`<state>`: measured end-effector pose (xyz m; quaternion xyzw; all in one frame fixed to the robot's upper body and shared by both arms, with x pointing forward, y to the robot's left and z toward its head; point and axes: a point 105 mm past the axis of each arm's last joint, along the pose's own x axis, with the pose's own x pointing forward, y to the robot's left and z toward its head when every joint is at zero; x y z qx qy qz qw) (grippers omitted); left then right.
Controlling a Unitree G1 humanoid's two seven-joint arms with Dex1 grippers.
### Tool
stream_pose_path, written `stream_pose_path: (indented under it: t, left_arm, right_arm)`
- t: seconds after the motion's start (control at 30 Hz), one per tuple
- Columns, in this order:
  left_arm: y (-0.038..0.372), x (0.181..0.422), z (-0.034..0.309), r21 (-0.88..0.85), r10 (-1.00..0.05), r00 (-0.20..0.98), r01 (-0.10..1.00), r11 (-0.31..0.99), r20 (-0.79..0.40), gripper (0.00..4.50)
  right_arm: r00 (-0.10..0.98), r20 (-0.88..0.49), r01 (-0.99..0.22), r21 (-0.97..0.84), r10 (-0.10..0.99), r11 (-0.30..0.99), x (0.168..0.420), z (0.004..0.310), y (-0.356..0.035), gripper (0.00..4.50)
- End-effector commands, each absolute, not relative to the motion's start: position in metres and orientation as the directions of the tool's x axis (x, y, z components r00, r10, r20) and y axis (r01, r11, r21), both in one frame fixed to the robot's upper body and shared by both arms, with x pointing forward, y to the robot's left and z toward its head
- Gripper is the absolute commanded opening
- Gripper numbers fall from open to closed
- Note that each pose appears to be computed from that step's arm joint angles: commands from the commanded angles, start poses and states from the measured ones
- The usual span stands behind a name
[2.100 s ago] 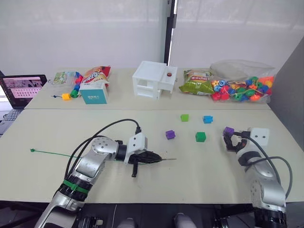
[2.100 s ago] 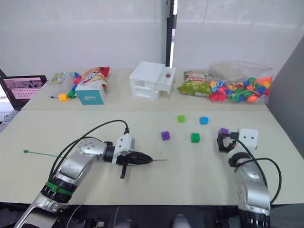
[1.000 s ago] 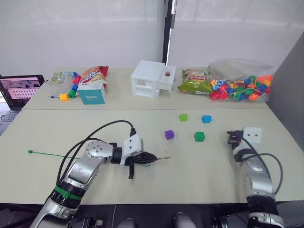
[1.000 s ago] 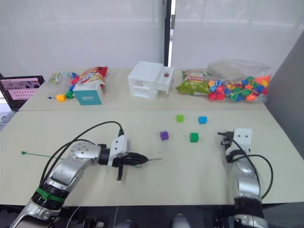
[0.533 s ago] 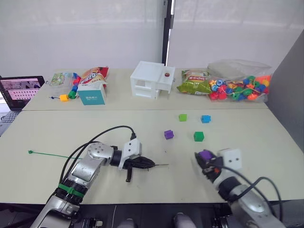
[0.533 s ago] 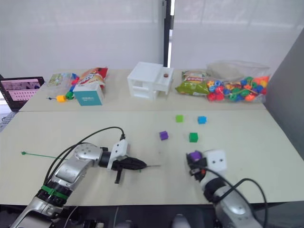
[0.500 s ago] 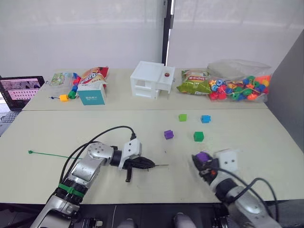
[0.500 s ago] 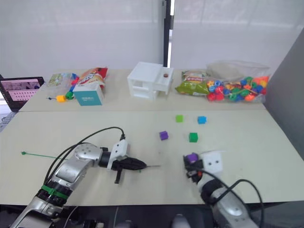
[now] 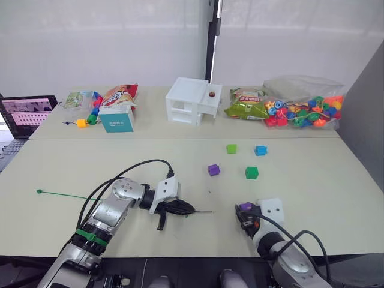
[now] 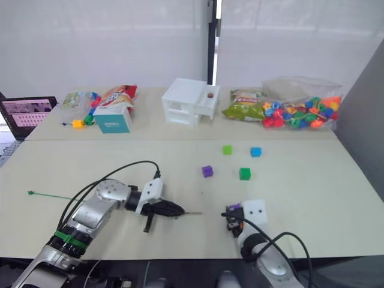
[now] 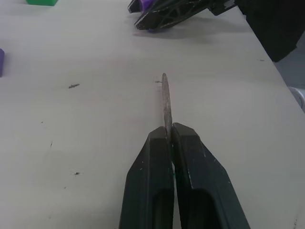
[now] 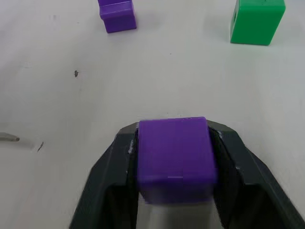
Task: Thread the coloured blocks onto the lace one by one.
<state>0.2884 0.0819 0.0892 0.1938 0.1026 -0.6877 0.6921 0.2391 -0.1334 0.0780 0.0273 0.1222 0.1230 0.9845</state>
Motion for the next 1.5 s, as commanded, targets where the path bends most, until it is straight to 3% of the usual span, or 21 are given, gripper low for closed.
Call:
stream_pose_path:
  t: [0.03,0.17,0.27,0.4,0.53,0.7,0.83,1.3,1.5]
  left_arm:
    - [0.076,0.287,0.097,0.166,-0.923,0.025,0.985,-0.042,-0.385,0.0]
    - [0.074,0.287,0.096,0.169,-0.927,0.037,0.985,-0.028,-0.373,0.0]
    - [0.073,0.284,0.096,0.167,-0.932,0.042,0.986,-0.021,-0.36,0.0]
    - [0.07,0.282,0.1,0.175,-0.937,0.043,0.984,-0.02,-0.346,0.0]
    - [0.064,0.28,0.108,0.195,-0.946,0.044,0.981,-0.02,-0.321,0.0]
    - [0.064,0.278,0.11,0.201,-0.946,0.055,0.98,-0.011,-0.319,0.0]
    - [0.063,0.274,0.108,0.219,-0.94,0.072,0.976,-0.003,-0.334,0.0]
    - [0.059,0.267,0.102,0.243,-0.932,0.112,0.97,0.027,-0.344,0.0]
    - [0.054,0.27,0.106,0.253,-0.939,0.115,0.967,0.031,-0.323,0.0]
  right_arm:
    - [0.945,-0.153,-0.267,0.147,0.289,0.952,0.234,0.102,-0.133,3.28]
    - [0.907,-0.032,-0.402,0.234,0.421,0.885,0.226,0.139,-0.128,4.47]
    - [0.816,-0.014,-0.572,0.126,0.578,0.81,0.221,0.167,-0.136,4.47]
    - [0.654,-0.209,-0.755,-0.105,0.728,0.648,0.224,0.175,-0.135,4.47]
    - [0.455,-0.395,-0.887,-0.285,0.798,0.364,0.232,0.183,-0.133,4.47]
    - [0.282,-0.6,-0.942,-0.322,0.749,0.096,0.234,0.169,-0.143,4.47]
    - [0.21,-0.767,-0.956,-0.29,0.606,-0.035,0.25,0.147,-0.168,4.47]
    - [0.187,-0.817,-0.948,-0.295,0.546,-0.118,0.277,0.138,-0.155,4.47]
    - [0.126,-0.87,-0.965,-0.22,0.477,-0.145,0.266,0.121,-0.155,2.61]
